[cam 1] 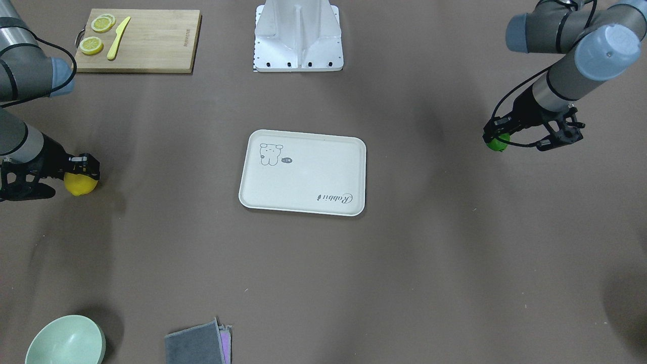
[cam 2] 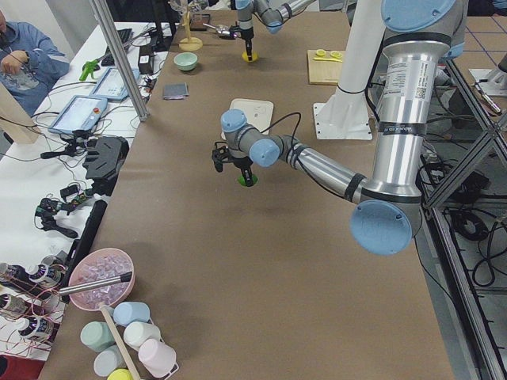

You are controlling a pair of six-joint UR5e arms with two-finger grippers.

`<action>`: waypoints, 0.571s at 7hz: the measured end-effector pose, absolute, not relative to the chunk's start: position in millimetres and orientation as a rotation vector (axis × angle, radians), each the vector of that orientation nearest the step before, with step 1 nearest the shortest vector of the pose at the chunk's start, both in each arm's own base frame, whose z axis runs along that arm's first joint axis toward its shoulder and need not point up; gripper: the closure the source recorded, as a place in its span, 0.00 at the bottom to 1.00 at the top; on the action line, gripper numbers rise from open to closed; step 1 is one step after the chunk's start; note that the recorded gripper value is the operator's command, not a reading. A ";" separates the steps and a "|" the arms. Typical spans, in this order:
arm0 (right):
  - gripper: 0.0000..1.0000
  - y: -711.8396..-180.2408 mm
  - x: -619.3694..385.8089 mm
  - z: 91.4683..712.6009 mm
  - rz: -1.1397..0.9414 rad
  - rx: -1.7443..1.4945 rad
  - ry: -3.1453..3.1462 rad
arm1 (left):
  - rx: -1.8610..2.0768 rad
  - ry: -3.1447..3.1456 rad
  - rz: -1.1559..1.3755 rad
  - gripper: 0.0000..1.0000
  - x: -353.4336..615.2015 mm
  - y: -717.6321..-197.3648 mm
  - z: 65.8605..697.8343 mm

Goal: Place all lemons on tray

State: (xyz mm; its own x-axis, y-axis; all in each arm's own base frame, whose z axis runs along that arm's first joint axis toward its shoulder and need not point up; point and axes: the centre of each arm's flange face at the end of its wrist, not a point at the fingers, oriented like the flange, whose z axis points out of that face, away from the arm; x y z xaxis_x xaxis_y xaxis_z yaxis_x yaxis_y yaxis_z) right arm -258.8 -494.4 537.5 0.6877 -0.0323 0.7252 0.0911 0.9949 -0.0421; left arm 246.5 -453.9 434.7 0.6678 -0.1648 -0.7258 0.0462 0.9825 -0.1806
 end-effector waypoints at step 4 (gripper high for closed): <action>1.00 -534.3 -315.8 400.1 -0.086 -0.024 -0.881 | -0.096 0.760 -0.009 1.00 253.1 -495.6 361.1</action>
State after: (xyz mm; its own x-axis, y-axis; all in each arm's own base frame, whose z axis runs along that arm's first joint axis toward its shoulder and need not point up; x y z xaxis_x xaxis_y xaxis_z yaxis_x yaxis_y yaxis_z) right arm -315.8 -534.3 400.1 0.6334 -0.0652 0.7711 0.0849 0.9963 0.0146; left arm 253.1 -495.6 361.1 0.7251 -0.0428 -0.6873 -0.0263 0.9956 -0.0897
